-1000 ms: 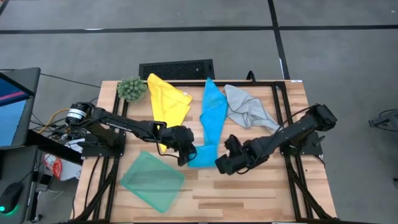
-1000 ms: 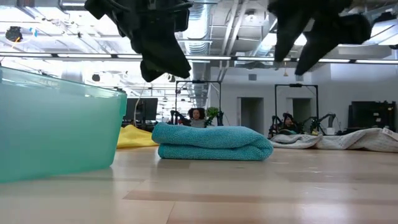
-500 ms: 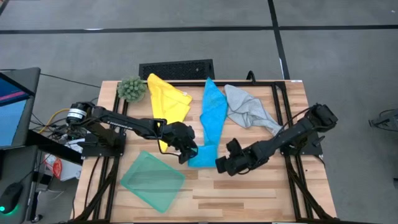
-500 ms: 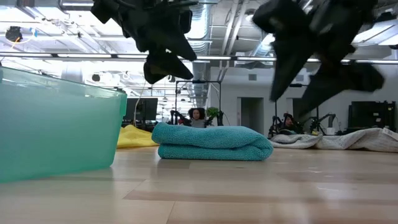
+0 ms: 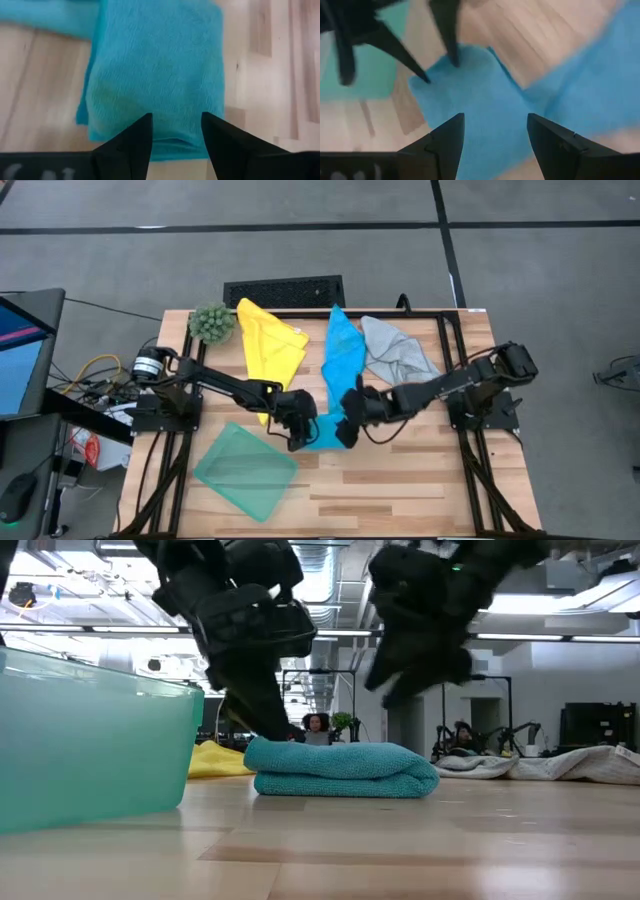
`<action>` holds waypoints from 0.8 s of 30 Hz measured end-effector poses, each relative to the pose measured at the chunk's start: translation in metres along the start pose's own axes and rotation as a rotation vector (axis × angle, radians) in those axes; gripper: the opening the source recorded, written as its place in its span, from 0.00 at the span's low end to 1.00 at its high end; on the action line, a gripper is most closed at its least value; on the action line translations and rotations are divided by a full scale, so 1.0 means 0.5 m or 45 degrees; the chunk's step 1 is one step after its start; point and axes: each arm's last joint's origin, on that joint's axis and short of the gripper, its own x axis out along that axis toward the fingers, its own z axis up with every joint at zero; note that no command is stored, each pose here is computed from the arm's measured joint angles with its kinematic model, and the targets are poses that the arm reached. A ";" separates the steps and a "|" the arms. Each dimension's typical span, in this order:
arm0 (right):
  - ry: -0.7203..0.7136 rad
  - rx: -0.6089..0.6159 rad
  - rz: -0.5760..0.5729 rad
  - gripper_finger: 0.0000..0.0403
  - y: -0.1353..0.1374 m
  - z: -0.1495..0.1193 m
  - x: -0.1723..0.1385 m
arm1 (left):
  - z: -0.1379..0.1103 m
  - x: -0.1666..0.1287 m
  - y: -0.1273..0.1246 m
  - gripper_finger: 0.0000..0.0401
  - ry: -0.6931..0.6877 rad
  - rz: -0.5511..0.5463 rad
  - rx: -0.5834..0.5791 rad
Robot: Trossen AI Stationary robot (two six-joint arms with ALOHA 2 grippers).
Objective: Fold microfiber towels
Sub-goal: Put the folded blue towel into the blue bin
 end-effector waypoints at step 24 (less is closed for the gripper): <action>0.177 -0.638 0.244 0.60 -0.104 0.027 0.142 | -0.014 0.061 0.004 0.39 -0.017 0.094 -0.099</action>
